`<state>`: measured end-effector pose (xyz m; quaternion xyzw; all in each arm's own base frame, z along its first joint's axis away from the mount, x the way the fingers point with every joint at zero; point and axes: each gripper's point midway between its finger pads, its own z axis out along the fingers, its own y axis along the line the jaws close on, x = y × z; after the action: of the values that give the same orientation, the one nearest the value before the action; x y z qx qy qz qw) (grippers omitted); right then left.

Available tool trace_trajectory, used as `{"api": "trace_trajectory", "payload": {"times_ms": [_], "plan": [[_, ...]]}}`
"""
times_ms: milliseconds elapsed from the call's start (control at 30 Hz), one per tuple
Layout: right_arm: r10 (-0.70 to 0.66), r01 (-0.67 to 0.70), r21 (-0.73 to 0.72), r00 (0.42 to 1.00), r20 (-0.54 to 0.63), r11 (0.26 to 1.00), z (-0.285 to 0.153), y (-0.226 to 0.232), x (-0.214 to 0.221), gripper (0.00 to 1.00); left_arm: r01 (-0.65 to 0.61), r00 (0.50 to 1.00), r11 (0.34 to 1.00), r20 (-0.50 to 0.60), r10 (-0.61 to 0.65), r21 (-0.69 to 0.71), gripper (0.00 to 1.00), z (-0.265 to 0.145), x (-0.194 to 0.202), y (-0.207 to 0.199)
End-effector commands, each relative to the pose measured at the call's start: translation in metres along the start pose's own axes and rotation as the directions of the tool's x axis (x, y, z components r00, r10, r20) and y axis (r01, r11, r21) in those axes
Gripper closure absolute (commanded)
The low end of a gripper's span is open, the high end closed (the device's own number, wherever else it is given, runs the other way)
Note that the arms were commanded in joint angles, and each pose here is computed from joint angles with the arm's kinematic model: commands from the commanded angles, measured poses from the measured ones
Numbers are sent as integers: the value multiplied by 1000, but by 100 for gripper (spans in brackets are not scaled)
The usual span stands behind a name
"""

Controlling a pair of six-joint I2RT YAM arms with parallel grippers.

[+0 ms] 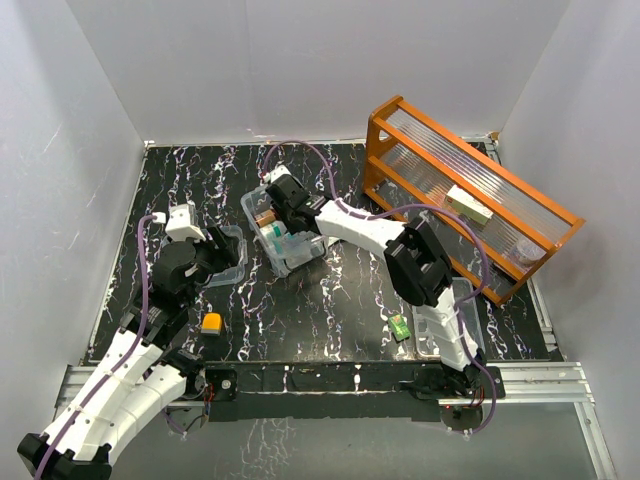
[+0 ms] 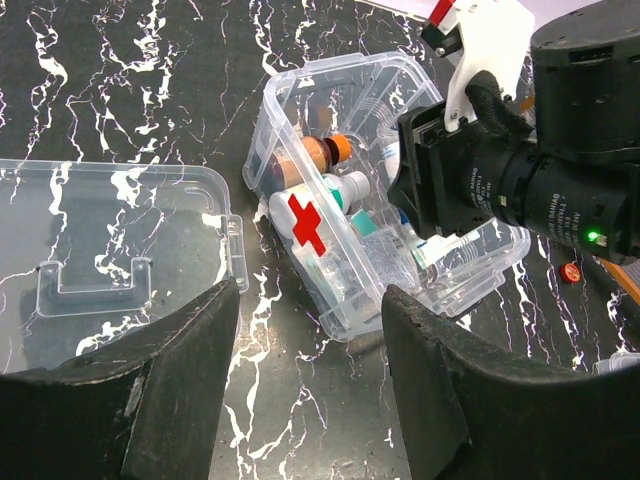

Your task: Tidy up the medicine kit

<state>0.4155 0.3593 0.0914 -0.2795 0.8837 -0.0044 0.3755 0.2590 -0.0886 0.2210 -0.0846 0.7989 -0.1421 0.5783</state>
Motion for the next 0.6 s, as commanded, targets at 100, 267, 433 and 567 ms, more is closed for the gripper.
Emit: {"api": "trace_trajectory", "payload": {"times_ms": [100, 267, 433, 567], "plan": [[-20, 11, 102, 997, 81, 995, 13, -14, -22, 55, 1, 1000, 1000, 11, -1, 6, 42, 0, -3, -1], [10, -21, 90, 993, 120, 996, 1, -16, -33, 48, 2, 1000, 1000, 12, -2, 7, 42, 0, -3, -1], [69, -81, 62, 982, 178, 995, -24, -20, -51, 57, 5, 1000, 1000, 8, -5, 10, 42, 1, -3, -2], [143, -151, 20, 964, 224, 988, -48, -23, -65, 62, 4, 1000, 1000, 8, -4, 11, 42, 0, -3, -2]]}}
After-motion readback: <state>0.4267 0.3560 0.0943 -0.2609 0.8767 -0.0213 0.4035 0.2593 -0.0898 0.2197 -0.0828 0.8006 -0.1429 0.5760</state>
